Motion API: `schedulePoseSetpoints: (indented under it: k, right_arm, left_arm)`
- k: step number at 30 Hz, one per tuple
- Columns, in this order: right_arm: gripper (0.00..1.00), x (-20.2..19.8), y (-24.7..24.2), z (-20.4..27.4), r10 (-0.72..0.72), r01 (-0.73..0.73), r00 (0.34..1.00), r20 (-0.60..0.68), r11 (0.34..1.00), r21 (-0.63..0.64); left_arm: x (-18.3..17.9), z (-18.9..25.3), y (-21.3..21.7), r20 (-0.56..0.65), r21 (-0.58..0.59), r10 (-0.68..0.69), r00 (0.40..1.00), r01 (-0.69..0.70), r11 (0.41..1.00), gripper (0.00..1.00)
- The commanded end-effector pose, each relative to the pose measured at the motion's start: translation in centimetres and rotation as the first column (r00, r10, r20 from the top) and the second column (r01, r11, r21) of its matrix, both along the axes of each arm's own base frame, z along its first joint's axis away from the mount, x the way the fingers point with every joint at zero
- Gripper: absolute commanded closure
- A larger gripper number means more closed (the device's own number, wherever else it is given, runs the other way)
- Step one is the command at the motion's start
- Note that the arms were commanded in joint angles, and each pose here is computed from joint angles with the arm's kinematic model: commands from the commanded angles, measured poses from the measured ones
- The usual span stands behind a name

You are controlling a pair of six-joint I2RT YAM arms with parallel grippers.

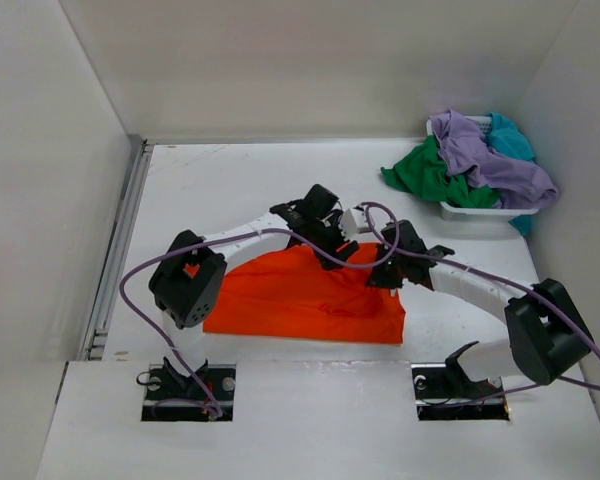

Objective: Fold and stack the t-shirts
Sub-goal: Fold the other side of the tshirt into a rectangle

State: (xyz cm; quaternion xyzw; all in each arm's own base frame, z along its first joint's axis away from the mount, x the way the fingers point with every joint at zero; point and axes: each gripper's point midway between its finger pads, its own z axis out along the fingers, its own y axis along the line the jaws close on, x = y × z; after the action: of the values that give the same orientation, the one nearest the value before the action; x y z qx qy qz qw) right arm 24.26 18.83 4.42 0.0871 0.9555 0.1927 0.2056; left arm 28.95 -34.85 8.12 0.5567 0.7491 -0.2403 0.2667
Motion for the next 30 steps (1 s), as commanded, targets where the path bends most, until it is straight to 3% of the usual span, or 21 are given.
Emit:
schedulePoseSetpoints:
  k: [1, 10, 17, 19, 24, 30]
  right_arm:
    - [0.96, 1.0, 0.7, 0.4, -0.016, 0.014, 0.999, 0.027, 0.998, 0.056]
    - [0.96, 1.1, 0.1, 0.8, -0.034, 0.031, 0.999, 0.034, 0.997, 0.064]
    - [0.95, 1.4, -0.1, 1.1, -0.045, 0.042, 0.998, 0.032, 0.996, 0.082]
    - [0.95, 1.5, -0.1, 1.2, -0.045, 0.042, 0.998, 0.032, 0.995, 0.087]
    - [0.95, 1.5, -0.1, 1.4, -0.044, 0.041, 0.998, 0.036, 0.995, 0.091]
    - [0.95, 1.4, -0.5, 2.1, -0.057, 0.052, 0.997, 0.053, 0.994, 0.1]
  left_arm:
    - [0.0, 0.8, -2.5, 0.054, -0.067, -0.03, 0.998, 0.034, 0.997, 0.43]
    - [-0.2, -2.9, -2.0, 0.104, 0.049, -0.027, 0.994, 0.022, 0.999, 0.48]
    - [-1.0, -3.4, -1.2, 0.111, 0.079, -0.028, 0.993, 0.019, 0.997, 0.49]
    - [-1.3, -2.8, -1.2, 0.11, 0.062, -0.022, 0.994, 0.015, 0.998, 0.55]
    - [-2.1, -0.5, -1.8, 0.095, 0.014, -0.012, 0.995, 0.01, 1.0, 0.84]
    - [-3.3, 0.9, -1.1, 0.061, -0.002, -0.009, 0.998, 0.01, 1.0, 0.97]
